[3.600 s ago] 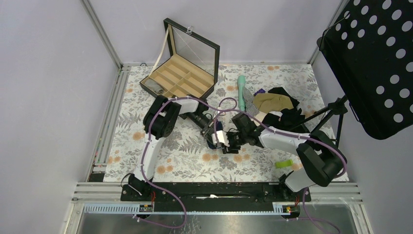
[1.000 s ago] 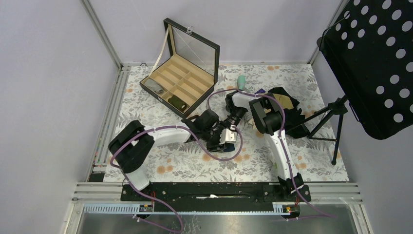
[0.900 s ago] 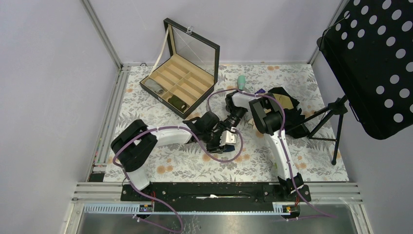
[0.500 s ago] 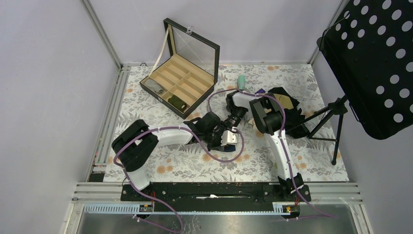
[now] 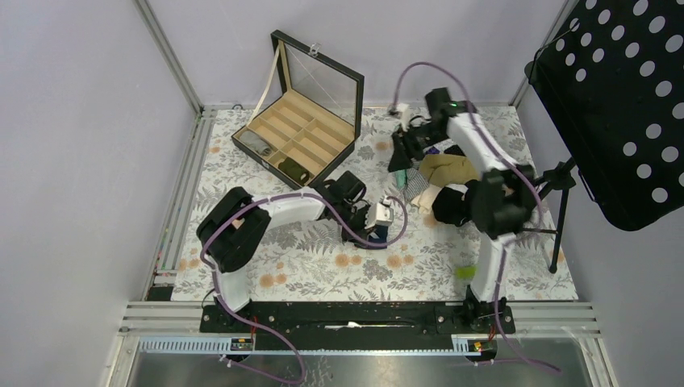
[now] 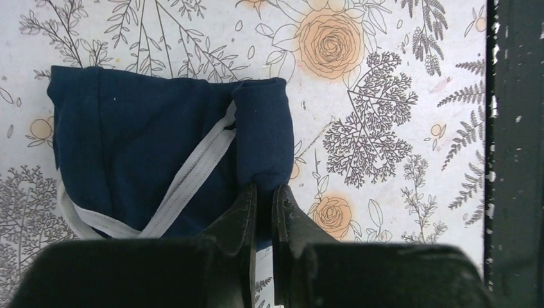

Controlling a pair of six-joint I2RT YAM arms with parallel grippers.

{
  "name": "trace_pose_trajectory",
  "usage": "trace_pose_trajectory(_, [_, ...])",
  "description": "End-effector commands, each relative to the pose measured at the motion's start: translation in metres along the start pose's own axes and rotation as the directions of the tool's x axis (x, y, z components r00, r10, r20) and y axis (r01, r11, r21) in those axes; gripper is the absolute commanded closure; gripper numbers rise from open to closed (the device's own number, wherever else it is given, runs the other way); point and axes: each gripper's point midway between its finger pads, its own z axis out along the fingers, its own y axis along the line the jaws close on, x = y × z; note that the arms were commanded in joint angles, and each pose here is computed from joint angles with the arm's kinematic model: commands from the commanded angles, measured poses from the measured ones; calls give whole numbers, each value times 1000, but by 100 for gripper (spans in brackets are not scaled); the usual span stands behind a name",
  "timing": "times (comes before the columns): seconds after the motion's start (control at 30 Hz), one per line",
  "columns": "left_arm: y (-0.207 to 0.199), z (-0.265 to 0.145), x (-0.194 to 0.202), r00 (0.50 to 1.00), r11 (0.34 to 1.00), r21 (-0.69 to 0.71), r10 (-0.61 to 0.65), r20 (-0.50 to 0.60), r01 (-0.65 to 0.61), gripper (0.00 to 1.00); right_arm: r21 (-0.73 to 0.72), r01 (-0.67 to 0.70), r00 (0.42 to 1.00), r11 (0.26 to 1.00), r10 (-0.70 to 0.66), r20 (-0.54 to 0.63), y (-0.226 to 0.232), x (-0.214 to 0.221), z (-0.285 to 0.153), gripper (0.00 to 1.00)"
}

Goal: Roll the underwear
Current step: Roll the underwear to the center of the board.

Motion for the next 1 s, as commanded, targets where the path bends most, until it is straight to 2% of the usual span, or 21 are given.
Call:
trace_pose_trajectory(0.0, [-20,-5,19,980,965,177,-181,-85,194,100,467,170,925,868,-303,228,5,-55,-78,44])
trace_pose_trajectory(0.03, [-20,-5,17,973,953,201,-212,-88,226,100,629,135,912,765,-344,222,-8,-49,-99,44])
trace_pose_trajectory(0.07, [-22,-5,19,964,937,231,-246,-104,264,100,714,103,895,692,-378,237,-9,-37,-110,39])
trace_pose_trajectory(0.13, [-19,-4,20,949,908,278,-291,-122,314,100,781,130,855,611,-468,224,-1,-9,-113,33])
trace_pose_trajectory(0.2, [-17,-3,23,925,867,322,-351,-149,381,100,768,166,864,618,-467,189,9,28,-98,34])
trace_pose_trajectory(0.33, [-13,-1,24,876,784,395,-450,-172,480,100,648,229,911,726,-395,121,35,103,-57,39])
trace_pose_trajectory(0.43, [-5,2,21,858,752,421,-484,-170,508,100,541,305,905,784,-416,92,60,132,-35,49])
trace_pose_trajectory(0.5, [0,7,23,841,728,431,-509,-181,533,100,491,365,893,791,-447,57,72,143,-22,53])
trace_pose_trajectory(0.6, [8,12,24,830,712,436,-525,-191,551,100,439,479,853,760,-522,-27,85,148,1,54])
trace_pose_trajectory(0.73, [16,17,22,820,704,433,-539,-191,564,100,356,594,786,721,-615,-63,98,136,32,54])
trace_pose_trajectory(0.9, [21,21,19,806,689,432,-562,-188,581,100,240,765,633,597,-765,-115,109,131,71,45])
trace_pose_trajectory(0.97, [22,21,19,803,687,432,-566,-187,585,100,207,802,590,561,-798,-124,111,131,81,42])
